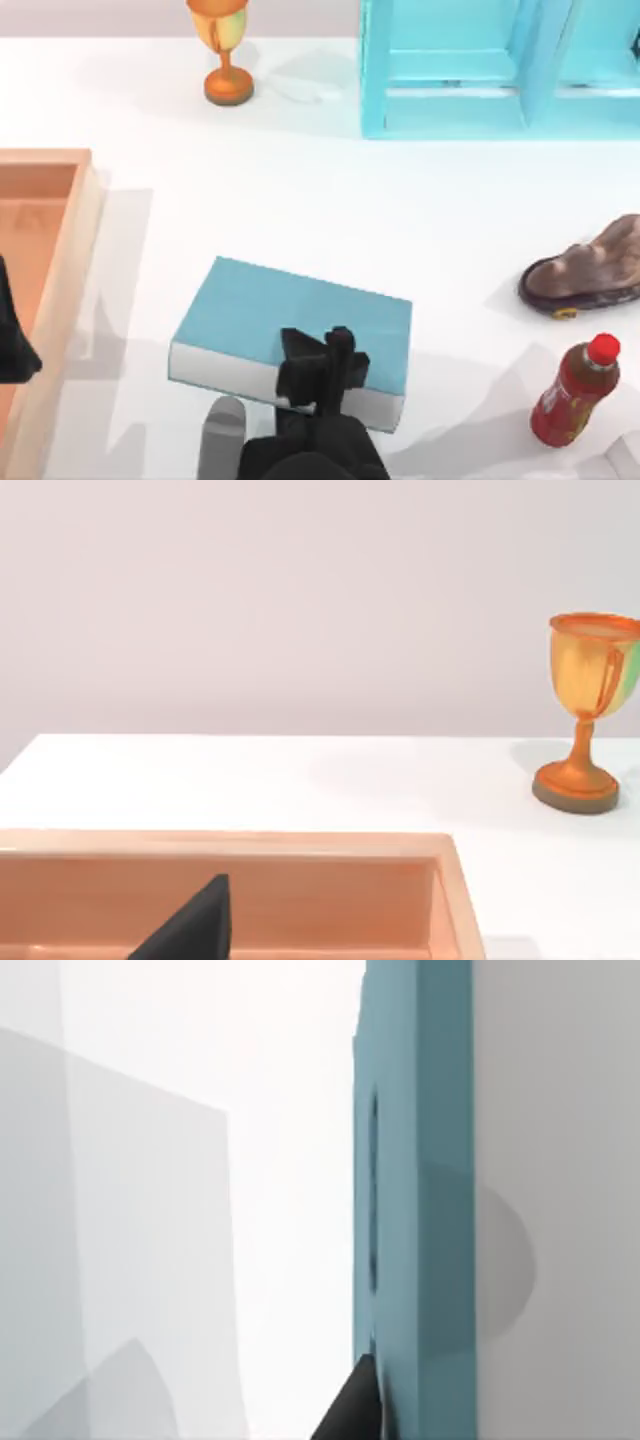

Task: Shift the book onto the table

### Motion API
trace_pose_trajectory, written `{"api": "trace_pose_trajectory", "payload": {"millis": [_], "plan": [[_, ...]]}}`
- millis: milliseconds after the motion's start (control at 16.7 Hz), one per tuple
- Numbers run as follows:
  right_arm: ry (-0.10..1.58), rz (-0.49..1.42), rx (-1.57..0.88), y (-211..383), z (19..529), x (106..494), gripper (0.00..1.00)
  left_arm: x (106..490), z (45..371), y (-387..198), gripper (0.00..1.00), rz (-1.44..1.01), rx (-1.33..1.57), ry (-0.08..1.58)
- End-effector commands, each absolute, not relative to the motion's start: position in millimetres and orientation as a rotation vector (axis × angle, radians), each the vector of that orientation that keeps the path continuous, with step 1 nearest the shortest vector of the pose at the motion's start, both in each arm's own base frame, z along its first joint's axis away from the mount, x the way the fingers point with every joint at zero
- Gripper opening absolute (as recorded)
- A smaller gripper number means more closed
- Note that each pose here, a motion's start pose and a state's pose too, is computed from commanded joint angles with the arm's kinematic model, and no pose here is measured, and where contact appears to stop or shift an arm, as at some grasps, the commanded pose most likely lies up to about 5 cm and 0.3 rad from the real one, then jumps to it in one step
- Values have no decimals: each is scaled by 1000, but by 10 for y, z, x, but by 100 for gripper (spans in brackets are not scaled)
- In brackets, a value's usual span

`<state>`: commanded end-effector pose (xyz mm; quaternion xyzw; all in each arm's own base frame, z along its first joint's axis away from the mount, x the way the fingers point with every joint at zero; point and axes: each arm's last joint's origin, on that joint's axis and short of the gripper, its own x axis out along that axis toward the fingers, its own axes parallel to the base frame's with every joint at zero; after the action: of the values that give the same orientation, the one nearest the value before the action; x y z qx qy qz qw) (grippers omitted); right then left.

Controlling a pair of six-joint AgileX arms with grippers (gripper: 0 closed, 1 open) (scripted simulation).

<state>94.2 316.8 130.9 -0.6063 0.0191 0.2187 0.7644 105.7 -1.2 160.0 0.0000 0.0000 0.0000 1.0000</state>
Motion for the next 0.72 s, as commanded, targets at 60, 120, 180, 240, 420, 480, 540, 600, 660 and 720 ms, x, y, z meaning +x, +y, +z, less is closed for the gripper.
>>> {"api": "trace_pose_trajectory", "payload": {"millis": [60,120,180,240,420,480,540,600,660,720], "plan": [[2,486,-1382,3210,1297,774,0,1057,1600,-12,100,0,0,0],[-33,491,-1429,3239,1297,638,0,1057,1600,-12,100,0,0,0],[-61,494,-1463,3258,1304,534,0,1057,1600,-12,100,0,0,0],[-80,494,-1484,3270,1313,462,0,1057,1600,-12,100,0,0,0],[-93,494,-1496,3276,1321,416,0,1057,1600,-12,100,0,0,0],[-93,494,-1496,3276,1321,416,0,1057,1600,-12,100,0,0,0],[-88,497,-1495,3261,1297,424,0,1057,1600,-12,100,0,0,0],[-88,497,-1494,3261,1302,419,0,1057,1600,-12,100,0,0,0],[-90,495,-1493,3263,1315,403,0,1057,1600,-12,100,0,0,0],[-91,494,-1495,3262,1322,383,0,1057,1600,-12,100,0,0,0]]}}
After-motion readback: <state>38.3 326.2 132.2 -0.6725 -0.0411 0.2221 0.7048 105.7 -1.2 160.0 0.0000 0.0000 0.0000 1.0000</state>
